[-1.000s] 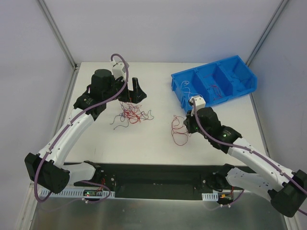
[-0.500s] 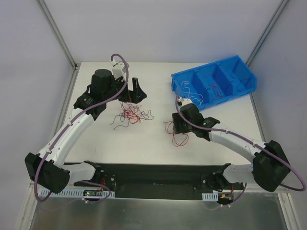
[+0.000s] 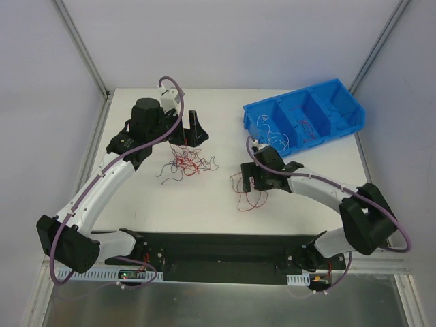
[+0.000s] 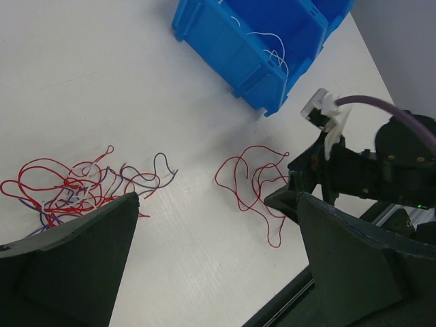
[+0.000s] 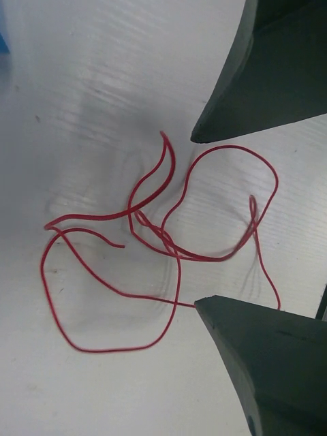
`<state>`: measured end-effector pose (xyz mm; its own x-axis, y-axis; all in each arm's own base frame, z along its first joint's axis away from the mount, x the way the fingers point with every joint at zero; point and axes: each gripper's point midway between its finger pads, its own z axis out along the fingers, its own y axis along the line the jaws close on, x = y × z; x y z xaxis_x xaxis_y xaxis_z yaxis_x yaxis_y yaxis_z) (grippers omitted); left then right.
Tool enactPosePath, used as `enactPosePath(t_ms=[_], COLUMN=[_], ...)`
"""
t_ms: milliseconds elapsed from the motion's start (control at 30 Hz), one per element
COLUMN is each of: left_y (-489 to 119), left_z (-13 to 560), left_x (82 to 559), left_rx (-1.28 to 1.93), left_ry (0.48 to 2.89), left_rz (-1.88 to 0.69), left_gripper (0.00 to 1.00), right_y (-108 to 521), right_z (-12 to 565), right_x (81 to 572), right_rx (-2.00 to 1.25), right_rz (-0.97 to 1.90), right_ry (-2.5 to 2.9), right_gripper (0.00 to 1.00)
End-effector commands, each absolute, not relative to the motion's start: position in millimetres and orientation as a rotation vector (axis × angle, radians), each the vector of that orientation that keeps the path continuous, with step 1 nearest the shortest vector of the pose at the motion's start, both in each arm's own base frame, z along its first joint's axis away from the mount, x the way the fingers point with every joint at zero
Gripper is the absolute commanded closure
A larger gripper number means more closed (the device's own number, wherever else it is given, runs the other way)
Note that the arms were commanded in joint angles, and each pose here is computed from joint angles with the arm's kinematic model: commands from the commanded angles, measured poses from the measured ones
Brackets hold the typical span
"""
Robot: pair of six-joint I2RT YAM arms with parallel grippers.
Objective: Untangle the cables
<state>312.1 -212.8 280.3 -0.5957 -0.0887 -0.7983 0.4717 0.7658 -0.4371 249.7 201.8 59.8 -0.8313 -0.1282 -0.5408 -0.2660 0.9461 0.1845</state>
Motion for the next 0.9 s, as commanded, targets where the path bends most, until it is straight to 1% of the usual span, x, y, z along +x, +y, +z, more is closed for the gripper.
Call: enactPosePath(t_ms=[0, 67, 100, 133, 167, 233, 300, 367, 500, 533, 567, 733, 867], left_y=[-212.6, -213.5, -212.9, -212.9, -212.6, -212.6, -212.6, -212.3, -213.3, -214.0, -214.5, -214.2, -214.8], left_z=[290.5, 289.4, 288.9, 288.9, 288.6, 287.1, 287.1, 287.9, 289.4, 288.6, 289.3, 288.6, 291.2], left_x=[313.5, 313.5, 314.1, 314.1, 314.1, 314.9, 314.9, 314.8, 314.5, 314.0, 313.2, 313.4, 311.9], left_rx=[0.29, 0.292, 0.288, 0.288, 0.287, 0.287, 0.287, 0.287, 0.29, 0.292, 0.294, 0.288, 0.289], left_ry=[2.039, 2.042, 2.044, 2.044, 2.046, 2.049, 2.049, 2.047, 2.043, 2.046, 2.045, 2.047, 2.042], left_rz=[-0.8, -0.802, -0.802, -0.802, -0.8, -0.797, -0.797, -0.796, -0.804, -0.806, -0.811, -0.81, -0.82], left_gripper=[0.01, 0.01, 0.01, 0.01, 0.01, 0.01, 0.01, 0.01, 0.01, 0.01, 0.01, 0.01, 0.01], right_y=[217.3, 215.6, 212.4, 210.9, 209.3, 209.6, 207.7, 211.7, 213.0, 212.0, 209.9, 200.4, 174.9], right_z=[43.9, 37.7, 34.8, 32.3, 30.9, 27.5, 21.7, 16.5, 20.3, 27.7, 35.0, 85.0, 133.7], right_x=[251.3, 253.5, 254.7, 254.2, 254.9, 252.6, 248.0, 243.4, 240.8, 242.7, 245.3, 259.1, 272.6], right_rx=[-0.346, -0.336, -0.325, -0.317, -0.308, -0.291, -0.284, -0.288, -0.285, -0.282, -0.282, -0.237, -0.038], right_rz=[0.344, 0.248, 0.187, 0.134, 0.09, 0.028, -0.012, 0.012, 0.062, 0.068, 0.063, 0.097, 0.095], right_ry=[2.615, 2.642, 2.658, 2.676, 2.683, 2.704, 2.733, 2.757, 2.74, 2.711, 2.681, 2.495, 2.312], right_gripper=[0.04, 0.04, 0.01, 0.07, 0.1, 0.22, 0.41, 0.59, 0.88, 0.97, 1.0, 1.0, 1.0])
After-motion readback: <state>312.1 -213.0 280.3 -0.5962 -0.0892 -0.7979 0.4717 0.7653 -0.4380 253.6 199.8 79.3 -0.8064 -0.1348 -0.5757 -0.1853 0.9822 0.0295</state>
